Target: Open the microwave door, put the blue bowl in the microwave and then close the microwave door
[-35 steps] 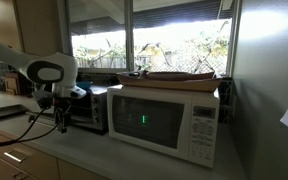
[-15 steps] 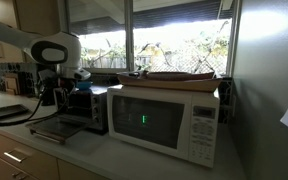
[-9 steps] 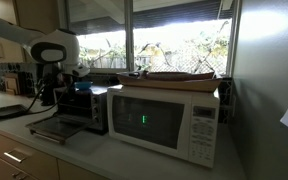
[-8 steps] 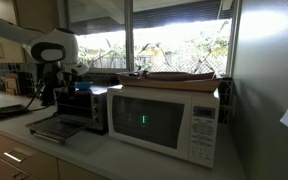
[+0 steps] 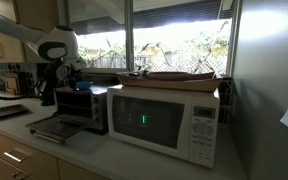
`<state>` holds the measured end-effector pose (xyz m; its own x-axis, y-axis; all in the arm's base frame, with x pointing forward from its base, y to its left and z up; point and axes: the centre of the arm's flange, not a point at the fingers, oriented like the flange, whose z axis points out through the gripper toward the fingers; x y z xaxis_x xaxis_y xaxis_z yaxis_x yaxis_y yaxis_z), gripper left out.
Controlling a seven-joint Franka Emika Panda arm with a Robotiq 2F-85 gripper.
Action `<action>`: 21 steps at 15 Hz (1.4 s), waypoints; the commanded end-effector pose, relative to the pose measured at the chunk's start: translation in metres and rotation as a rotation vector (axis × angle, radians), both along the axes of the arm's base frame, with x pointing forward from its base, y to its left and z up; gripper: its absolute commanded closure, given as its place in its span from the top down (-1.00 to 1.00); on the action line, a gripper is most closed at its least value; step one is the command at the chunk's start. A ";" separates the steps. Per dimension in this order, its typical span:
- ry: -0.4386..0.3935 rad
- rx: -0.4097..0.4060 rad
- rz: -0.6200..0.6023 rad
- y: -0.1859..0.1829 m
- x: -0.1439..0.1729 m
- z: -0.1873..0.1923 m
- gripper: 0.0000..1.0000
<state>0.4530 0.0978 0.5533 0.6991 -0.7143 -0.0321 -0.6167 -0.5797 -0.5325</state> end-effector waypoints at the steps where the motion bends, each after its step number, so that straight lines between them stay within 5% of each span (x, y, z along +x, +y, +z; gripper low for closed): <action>1: 0.011 0.058 -0.092 0.013 0.035 0.003 1.00; 2: 0.014 0.068 -0.110 0.013 0.041 0.003 0.94; 4: 0.026 0.075 -0.145 0.014 0.052 0.002 0.45; 7: 0.064 0.083 -0.167 0.013 0.060 -0.003 0.02; 14: 0.105 0.115 -0.174 0.005 0.046 -0.005 -1.00; 21: 0.093 0.014 0.055 0.000 -0.006 0.002 -0.96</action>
